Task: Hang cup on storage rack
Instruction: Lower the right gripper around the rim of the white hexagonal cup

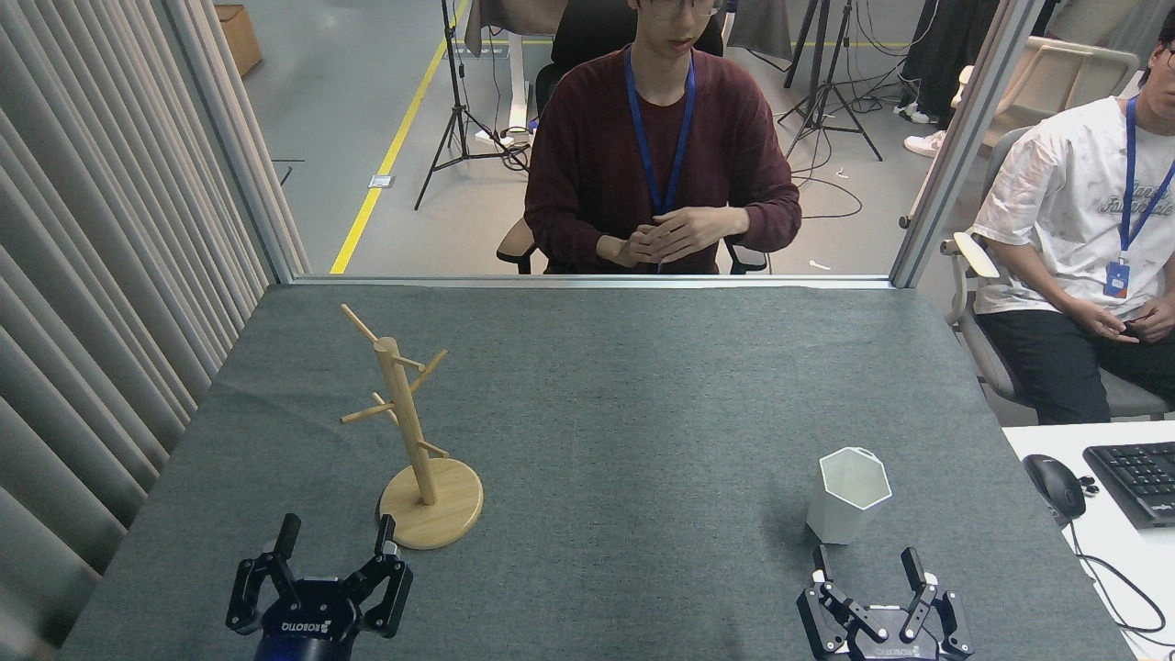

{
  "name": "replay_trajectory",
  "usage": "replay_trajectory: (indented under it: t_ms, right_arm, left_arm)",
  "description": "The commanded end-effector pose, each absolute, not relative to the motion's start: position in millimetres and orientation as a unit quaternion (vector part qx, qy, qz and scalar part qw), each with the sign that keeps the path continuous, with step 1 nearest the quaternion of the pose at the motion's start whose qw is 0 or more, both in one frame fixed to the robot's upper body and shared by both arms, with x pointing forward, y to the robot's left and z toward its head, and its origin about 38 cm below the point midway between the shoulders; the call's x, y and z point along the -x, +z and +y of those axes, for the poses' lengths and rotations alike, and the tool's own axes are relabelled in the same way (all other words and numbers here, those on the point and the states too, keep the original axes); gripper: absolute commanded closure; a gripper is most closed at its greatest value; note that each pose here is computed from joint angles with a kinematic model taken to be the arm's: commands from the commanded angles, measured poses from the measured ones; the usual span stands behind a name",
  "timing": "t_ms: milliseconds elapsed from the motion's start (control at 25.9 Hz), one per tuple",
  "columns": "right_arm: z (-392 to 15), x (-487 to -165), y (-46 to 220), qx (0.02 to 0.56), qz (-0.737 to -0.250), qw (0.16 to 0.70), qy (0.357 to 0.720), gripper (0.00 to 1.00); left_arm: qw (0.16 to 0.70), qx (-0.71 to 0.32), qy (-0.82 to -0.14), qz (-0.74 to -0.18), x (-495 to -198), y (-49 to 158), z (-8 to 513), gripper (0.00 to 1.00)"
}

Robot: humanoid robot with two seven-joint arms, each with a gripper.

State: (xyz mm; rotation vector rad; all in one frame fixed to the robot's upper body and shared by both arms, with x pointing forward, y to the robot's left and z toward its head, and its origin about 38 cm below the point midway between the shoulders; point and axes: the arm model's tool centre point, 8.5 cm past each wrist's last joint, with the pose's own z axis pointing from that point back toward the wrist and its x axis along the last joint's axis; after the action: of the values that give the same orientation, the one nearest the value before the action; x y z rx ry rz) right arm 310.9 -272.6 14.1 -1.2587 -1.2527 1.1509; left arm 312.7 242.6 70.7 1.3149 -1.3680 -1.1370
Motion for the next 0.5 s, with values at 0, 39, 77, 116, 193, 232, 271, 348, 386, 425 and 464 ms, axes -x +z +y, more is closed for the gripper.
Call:
replay_trajectory:
  t_ms: [0, 39, 77, 116, 193, 232, 271, 348, 386, 425, 464]
  right_arm:
    - [-277.9, -310.1, 14.3, 0.522, -0.512, 0.493, 0.471, 0.02]
    - [-277.5, -310.2, 14.3, 0.522, -0.512, 0.493, 0.472, 0.02]
    - [-278.8, -310.5, 13.9, 0.523, -0.51, 0.493, 0.472, 0.02]
    - [-279.0, -312.2, 11.1, 0.521, -0.508, 0.496, 0.474, 0.02]
    - [-279.4, -317.6, -2.8, 0.513, -0.497, 0.506, 0.483, 0.02]
    - [-278.8, -329.5, -2.1, 0.513, -0.499, 0.505, 0.482, 0.02]
    - [-278.0, -341.9, -0.5, 0.514, -0.501, 0.504, 0.481, 0.02]
    - [-281.2, -353.2, -3.4, 0.512, -0.496, 0.507, 0.485, 0.02]
    - [-282.6, -356.6, -5.4, 0.511, -0.494, 0.508, 0.486, 0.02]
    - [-284.6, -360.1, -6.6, 0.511, -0.492, 0.51, 0.487, 0.02]
    - [-284.7, -364.3, -6.1, 0.51, -0.492, 0.51, 0.487, 0.02]
  left_arm:
    - [0.448, -0.53, -0.46, -0.554, -312.8, 70.3, 242.0, 0.01]
    - [0.45, -0.529, -0.46, -0.553, -313.7, 70.0, 242.3, 0.01]
    - [0.448, -0.53, -0.459, -0.554, -314.2, 70.7, 242.3, 0.01]
    - [0.448, -0.529, -0.46, -0.555, -313.7, 70.4, 242.0, 0.01]
    - [0.449, -0.529, -0.459, -0.554, -314.0, 69.0, 242.1, 0.01]
    - [0.45, -0.529, -0.459, -0.553, -314.0, 68.0, 242.8, 0.01]
    - [0.45, -0.529, -0.46, -0.553, -314.0, 68.0, 242.7, 0.01]
    - [0.449, -0.53, -0.461, -0.552, -314.0, 68.1, 243.6, 0.01]
    - [0.448, -0.53, -0.462, -0.552, -314.0, 67.7, 244.3, 0.01]
    - [0.448, -0.53, -0.464, -0.551, -314.0, 67.2, 245.2, 0.01]
    - [0.448, -0.53, -0.463, -0.551, -313.5, 67.3, 245.3, 0.01]
